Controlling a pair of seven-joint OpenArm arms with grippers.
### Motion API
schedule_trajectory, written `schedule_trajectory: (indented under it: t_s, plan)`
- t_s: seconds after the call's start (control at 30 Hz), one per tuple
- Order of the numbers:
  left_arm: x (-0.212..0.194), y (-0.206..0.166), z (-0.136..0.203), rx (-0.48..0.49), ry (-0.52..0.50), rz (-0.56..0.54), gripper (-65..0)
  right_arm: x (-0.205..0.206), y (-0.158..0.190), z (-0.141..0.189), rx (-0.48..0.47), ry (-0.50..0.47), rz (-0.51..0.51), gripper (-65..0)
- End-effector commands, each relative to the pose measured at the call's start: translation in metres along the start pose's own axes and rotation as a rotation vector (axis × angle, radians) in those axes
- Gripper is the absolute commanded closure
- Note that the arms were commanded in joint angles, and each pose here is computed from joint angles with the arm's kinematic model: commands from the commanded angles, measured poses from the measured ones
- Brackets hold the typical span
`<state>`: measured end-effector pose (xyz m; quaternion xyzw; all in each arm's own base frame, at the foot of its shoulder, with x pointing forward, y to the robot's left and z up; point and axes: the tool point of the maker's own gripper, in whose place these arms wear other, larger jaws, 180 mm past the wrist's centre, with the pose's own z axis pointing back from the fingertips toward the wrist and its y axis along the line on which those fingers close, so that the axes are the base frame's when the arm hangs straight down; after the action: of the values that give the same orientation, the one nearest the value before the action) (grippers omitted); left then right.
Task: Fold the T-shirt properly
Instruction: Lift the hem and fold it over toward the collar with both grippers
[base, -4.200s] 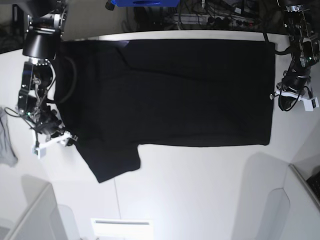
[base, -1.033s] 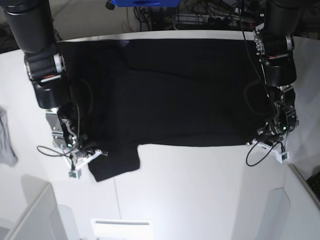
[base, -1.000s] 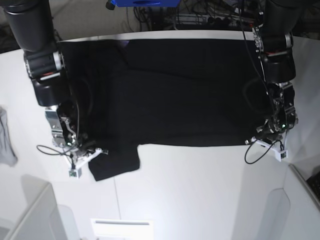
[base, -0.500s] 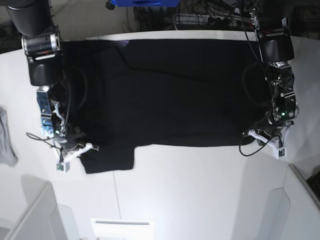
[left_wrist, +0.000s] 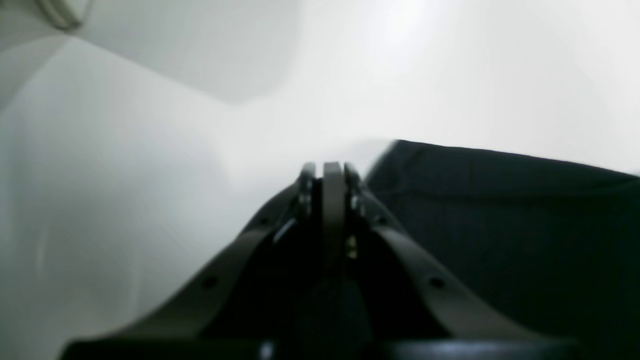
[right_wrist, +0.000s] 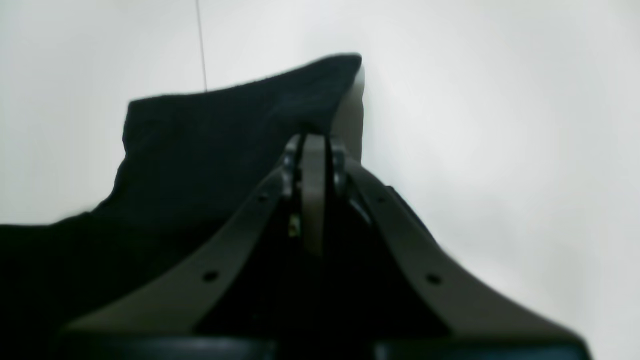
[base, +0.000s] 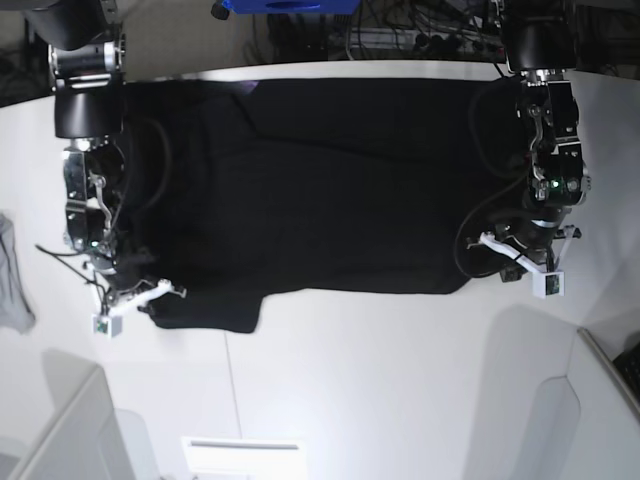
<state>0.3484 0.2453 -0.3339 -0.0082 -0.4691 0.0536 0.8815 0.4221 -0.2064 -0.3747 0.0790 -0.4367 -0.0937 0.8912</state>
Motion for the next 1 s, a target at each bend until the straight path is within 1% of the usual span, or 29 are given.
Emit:
schedule_trajectory:
  t_s: [0.0, 0.33, 0.43, 0.63, 0.7, 0.8, 0.87, 0.97]
  plan:
    - [0.022, -0.002, 0.007, -0.009, -0.073, -0.018, 0.0, 0.025, -0.001, 0.006, 0.004, -0.068, 0.007, 0.0]
    - [0.006, -0.017, 0.040, -0.039, -0.075, -0.067, 0.0, 0.017, -0.008, 0.029, -0.001, -0.072, -0.008, 0.0]
    - [0.002, -0.019, 0.046, -0.044, -0.071, -0.075, 0.0, 0.015, -0.011, 0.036, -0.005, -0.065, -0.013, 0.0]
    - [-0.005, -0.023, 0.055, -0.053, -0.064, -0.085, 0.0, 0.006, -0.004, 0.048, 0.011, -0.069, 0.007, 0.0]
    - [-0.007, -0.022, 0.057, -0.063, -0.057, -0.066, 0.0, 0.001, -0.003, 0.051, 0.014, -0.061, 0.012, 0.0]
    - [-0.009, -0.013, 0.064, -0.080, -0.059, 0.032, 0.0, -0.005, -0.002, 0.056, 0.018, -0.055, 0.018, 0.0]
    - [-0.012, -0.008, 0.068, -0.089, -0.053, 0.073, 0.0, -0.007, 0.000, 0.059, 0.022, -0.056, 0.022, 0.0]
    - [-0.018, -0.003, 0.072, -0.086, -0.032, 0.059, 0.0, -0.006, 0.000, 0.066, 0.023, -0.070, 0.025, 0.0]
